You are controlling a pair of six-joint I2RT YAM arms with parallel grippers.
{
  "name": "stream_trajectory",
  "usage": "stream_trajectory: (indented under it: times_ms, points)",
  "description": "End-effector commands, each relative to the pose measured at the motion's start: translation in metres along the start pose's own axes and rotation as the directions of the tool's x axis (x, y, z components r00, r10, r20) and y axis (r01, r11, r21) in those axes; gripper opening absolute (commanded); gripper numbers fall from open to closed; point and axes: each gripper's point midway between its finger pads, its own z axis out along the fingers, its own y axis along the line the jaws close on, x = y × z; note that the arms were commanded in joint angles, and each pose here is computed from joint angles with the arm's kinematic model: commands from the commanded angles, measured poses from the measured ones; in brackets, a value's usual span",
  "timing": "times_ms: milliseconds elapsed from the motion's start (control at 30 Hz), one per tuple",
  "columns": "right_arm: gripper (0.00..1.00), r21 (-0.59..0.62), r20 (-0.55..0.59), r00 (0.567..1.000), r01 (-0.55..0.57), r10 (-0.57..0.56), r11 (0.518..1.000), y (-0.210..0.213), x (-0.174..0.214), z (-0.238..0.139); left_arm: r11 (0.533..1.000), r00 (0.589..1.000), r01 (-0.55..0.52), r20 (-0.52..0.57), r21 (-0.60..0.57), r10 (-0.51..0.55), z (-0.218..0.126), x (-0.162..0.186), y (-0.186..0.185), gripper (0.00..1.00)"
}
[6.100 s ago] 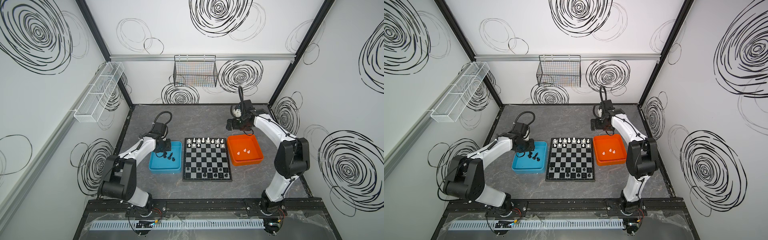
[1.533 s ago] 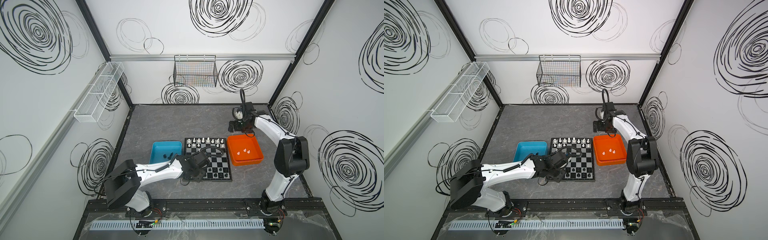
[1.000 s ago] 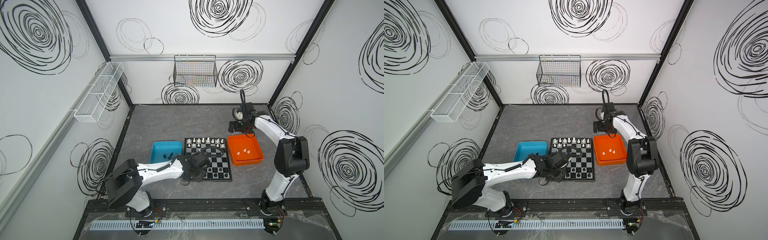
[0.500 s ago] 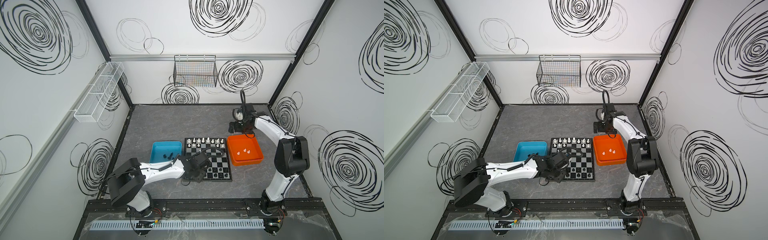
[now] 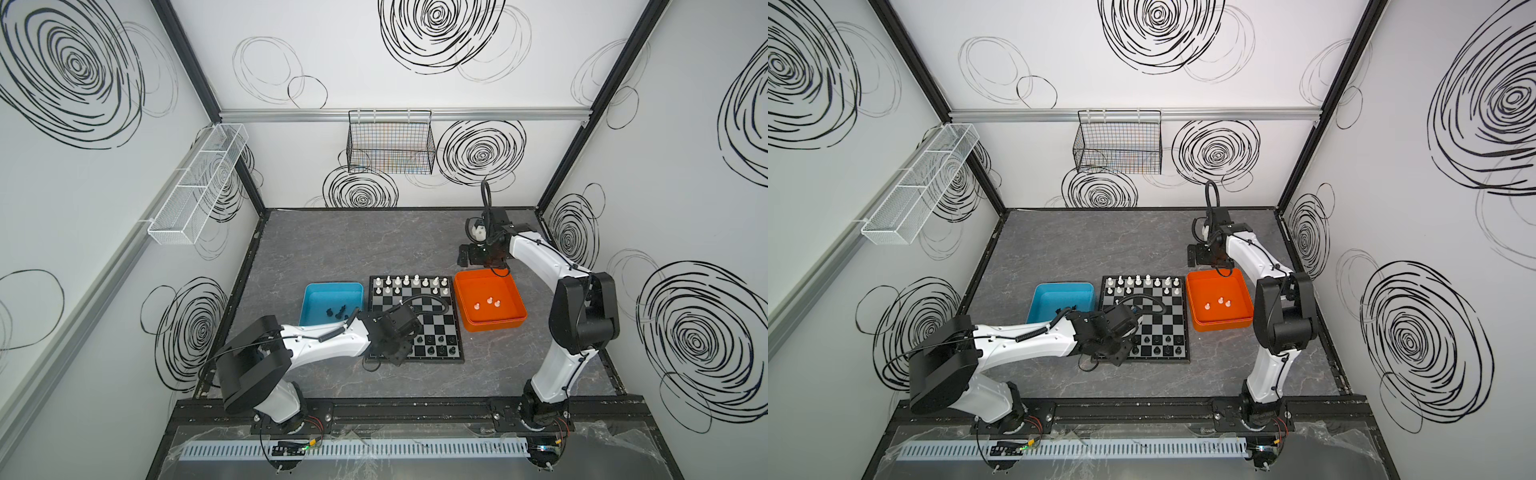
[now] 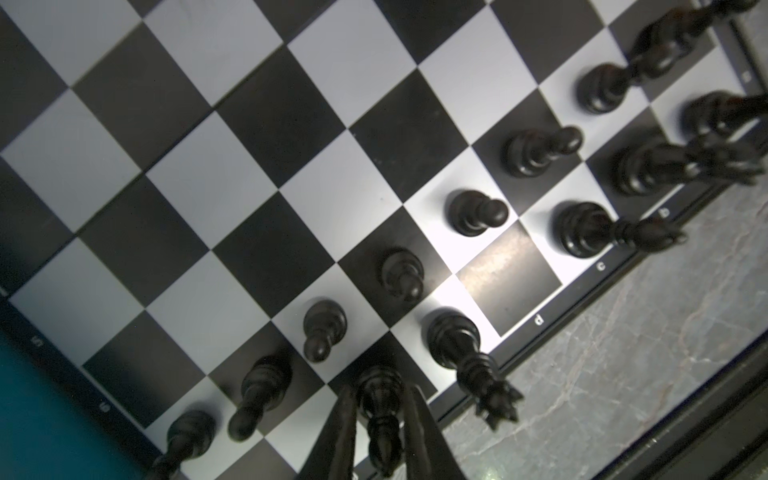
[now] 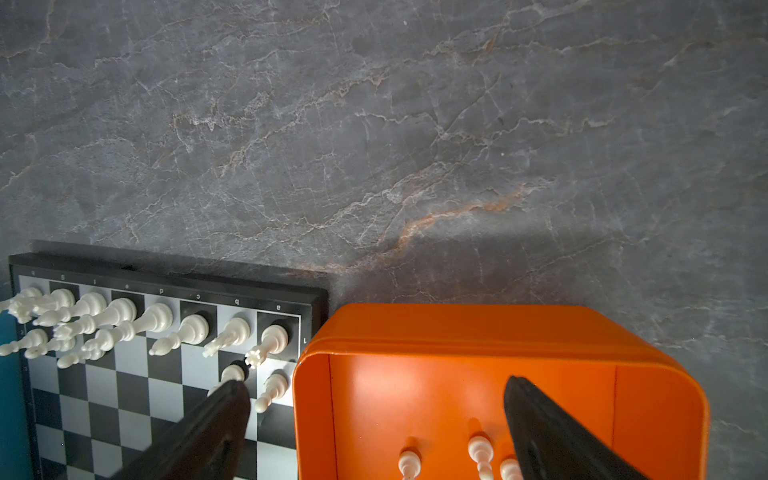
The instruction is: Set up the chess pieces on the board
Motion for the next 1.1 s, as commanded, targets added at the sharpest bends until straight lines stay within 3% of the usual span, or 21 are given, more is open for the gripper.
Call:
stream_trajectory:
  times_ms: [0, 633, 1067]
  points:
    - [1.0, 0.004, 0.008, 1.0, 0.01, -0.01, 1.0, -0.002, 0.0, -0.003, 1.0, 1.0, 0.002, 0.005, -0.001, -0.002, -0.003, -0.004, -0.003, 0.26]
    - [1.0, 0.002, 0.032, 0.999, 0.012, -0.012, 1.0, 0.0, -0.008, -0.013, 1.0, 0.999, 0.01, 0.048, 0.006, -0.01, -0.029, -0.022, -0.002, 0.28]
    - [1.0, -0.053, 0.085, 0.996, 0.042, -0.038, 0.998, 0.022, -0.022, -0.029, 0.997, 0.985, 0.077, 0.155, 0.01, -0.078, -0.067, -0.054, 0.027, 0.35]
